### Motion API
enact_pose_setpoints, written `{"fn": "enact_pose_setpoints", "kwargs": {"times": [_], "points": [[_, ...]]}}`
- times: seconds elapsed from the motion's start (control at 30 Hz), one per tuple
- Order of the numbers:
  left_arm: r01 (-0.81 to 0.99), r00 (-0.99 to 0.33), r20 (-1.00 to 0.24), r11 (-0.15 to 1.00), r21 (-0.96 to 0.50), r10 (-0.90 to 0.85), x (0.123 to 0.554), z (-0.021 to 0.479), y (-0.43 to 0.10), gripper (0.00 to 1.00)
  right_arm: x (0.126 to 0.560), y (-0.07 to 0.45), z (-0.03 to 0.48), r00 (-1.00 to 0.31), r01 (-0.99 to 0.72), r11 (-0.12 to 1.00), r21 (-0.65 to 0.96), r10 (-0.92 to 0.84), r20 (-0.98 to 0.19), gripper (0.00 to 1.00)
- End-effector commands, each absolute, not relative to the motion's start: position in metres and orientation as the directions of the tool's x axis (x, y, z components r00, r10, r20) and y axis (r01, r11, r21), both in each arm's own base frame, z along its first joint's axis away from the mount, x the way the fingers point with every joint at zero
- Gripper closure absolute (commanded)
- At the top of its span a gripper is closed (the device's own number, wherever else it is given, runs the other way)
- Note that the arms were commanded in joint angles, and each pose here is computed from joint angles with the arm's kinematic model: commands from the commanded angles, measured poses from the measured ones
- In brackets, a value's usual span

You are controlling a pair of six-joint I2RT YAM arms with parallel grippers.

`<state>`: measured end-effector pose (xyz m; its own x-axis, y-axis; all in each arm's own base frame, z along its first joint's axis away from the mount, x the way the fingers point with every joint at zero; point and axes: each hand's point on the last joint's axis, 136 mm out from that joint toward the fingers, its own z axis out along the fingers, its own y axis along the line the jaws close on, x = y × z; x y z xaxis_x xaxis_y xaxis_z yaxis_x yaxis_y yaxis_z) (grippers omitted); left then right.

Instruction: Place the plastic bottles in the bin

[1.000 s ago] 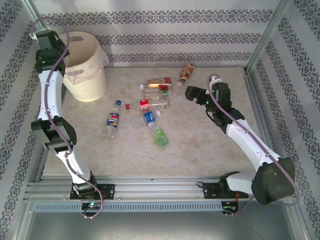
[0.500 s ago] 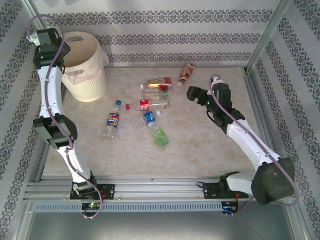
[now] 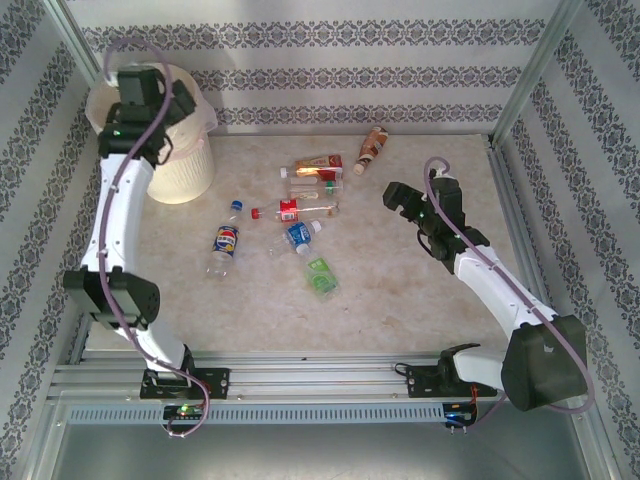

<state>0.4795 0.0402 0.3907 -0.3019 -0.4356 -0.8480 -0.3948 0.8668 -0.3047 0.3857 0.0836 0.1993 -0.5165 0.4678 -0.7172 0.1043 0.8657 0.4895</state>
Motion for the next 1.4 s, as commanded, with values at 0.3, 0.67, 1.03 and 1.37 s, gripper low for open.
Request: {"fn": "enact_pose_setpoints", "kwargs": {"times": [0.3, 0.67, 1.03, 1.37], "points": [[0.055, -0.685, -0.727, 0.993, -0.101, -0.036, 0.415, 0.276, -0.154, 0.0, 0.368, 0.099, 0.185, -0.584, 0.016, 0.863, 0.505, 0.418, -0.696, 0.02], [0.533, -0.811, -0.338, 0.841, -0.089, 0.478, 0.366, 0.147, -0.218, 0.01, 0.371, 0.097, 0.184, -0.586, 0.03, 0.872, 0.489, 0.412, -0.698, 0.02], [0.531, -0.816, -0.262, 0.847, 0.013, 0.515, 0.389, 0.091, -0.21, 0.17, 0.354, 0.141, 0.182, -0.635, -0.209, 0.878, 0.43, 0.212, -0.743, 0.02], [0.514, -0.831, -0.231, 0.857, 0.028, 0.506, 0.4, 0.058, -0.206, 0.24, 0.351, 0.156, 0.181, -0.635, -0.257, 0.88, 0.4, 0.158, -0.756, 0.02]]}}
